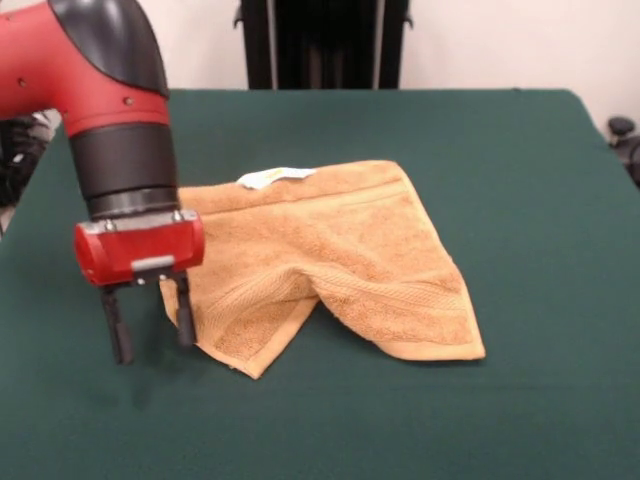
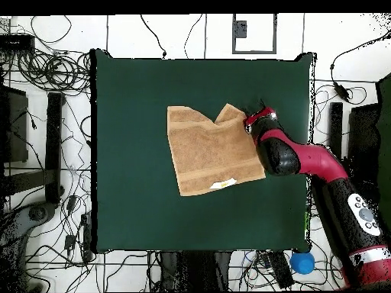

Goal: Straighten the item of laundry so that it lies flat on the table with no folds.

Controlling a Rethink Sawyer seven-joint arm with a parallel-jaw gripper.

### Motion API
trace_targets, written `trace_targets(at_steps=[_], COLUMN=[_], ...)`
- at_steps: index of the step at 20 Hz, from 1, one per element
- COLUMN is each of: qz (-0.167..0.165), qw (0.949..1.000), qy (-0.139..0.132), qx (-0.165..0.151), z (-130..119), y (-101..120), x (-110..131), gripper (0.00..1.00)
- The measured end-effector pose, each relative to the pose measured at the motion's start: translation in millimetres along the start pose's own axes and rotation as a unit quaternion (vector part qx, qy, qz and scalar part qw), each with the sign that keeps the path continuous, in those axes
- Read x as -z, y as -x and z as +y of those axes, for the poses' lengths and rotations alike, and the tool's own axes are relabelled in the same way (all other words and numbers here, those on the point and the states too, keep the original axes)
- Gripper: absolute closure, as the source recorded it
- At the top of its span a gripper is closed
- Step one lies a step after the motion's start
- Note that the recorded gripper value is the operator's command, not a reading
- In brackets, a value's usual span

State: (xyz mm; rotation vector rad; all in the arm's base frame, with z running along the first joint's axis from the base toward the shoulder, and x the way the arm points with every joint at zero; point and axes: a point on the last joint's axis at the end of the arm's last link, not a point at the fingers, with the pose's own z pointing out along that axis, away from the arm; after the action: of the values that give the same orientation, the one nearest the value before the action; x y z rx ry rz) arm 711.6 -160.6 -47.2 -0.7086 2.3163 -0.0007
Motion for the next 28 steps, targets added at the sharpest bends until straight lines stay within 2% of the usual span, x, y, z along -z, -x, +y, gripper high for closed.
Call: trace_targets(at_steps=[5, 12, 15, 17, 18, 22, 24, 26, 28], qz=[0.002, 0.015, 0.008, 0.002, -0.009, -0.024, -0.033, -0.033, -0.026], qw=[0.9999, 0.9980, 0.9967, 0.9964, 0.9957, 0.9939, 0.9913, 0.9903, 0.9873], qy=[0.014, 0.025, 0.011, 0.004, -0.010, -0.035, -0.053, -0.059, -0.070], qx=[0.002, 0.056, 0.080, 0.085, 0.092, 0.102, 0.115, 0.122, 0.140], z=[20, 54, 57, 55, 49, 33, 17, 11, -5], y=[0, 19, 30, 33, 37, 38, 39, 38, 29], x=[-9, -15, -13, -12, -9, -2, 11, 18, 36], gripper=[0.00, 0.00, 0.00, 0.00, 0.00, 0.00, 0.00, 0.00, 0.00])
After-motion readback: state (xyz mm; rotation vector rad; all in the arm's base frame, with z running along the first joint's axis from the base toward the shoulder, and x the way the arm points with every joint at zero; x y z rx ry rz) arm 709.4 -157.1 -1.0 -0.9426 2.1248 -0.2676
